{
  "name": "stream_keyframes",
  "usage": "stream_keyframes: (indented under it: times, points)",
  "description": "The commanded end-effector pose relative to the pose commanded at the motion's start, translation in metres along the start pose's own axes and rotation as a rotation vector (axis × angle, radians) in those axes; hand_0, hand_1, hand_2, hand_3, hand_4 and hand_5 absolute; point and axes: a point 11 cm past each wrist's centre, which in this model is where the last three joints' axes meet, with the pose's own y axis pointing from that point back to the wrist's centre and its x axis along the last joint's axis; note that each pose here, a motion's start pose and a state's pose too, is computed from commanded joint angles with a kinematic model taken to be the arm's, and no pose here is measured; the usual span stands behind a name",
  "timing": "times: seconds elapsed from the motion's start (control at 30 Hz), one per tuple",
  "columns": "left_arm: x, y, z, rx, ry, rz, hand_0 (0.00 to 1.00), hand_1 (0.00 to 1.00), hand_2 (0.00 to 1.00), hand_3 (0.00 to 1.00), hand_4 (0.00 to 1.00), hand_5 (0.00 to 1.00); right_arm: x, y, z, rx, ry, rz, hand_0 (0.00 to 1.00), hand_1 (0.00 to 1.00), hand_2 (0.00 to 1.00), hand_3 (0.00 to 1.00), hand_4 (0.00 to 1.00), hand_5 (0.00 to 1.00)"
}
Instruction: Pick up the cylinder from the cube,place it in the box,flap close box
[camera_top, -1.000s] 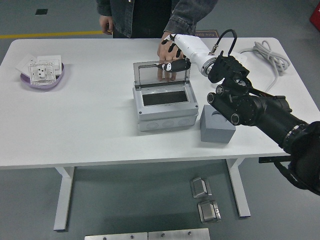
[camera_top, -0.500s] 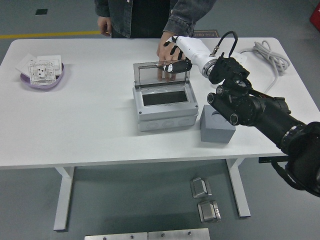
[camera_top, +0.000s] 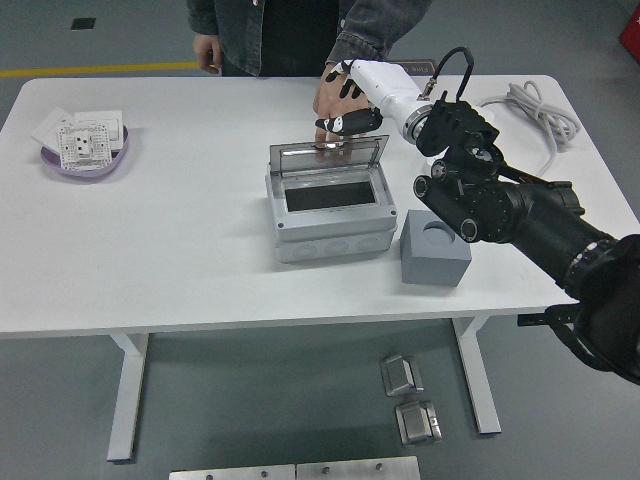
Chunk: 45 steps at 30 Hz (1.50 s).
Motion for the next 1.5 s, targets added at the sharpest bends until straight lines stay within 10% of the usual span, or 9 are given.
stream_keyframes:
  times: [1.5]
  points:
    - [-0.015, -0.002, -0.007, 0.005, 0.022, -0.025, 0.678, 0.658, 0.559, 0.588, 0.494, 0.029, -0.042, 0.058, -0.016, 0.088, -0.029, -0.058, 0.524, 0.474, 0.621, 0.757, 0.910, 0.525]
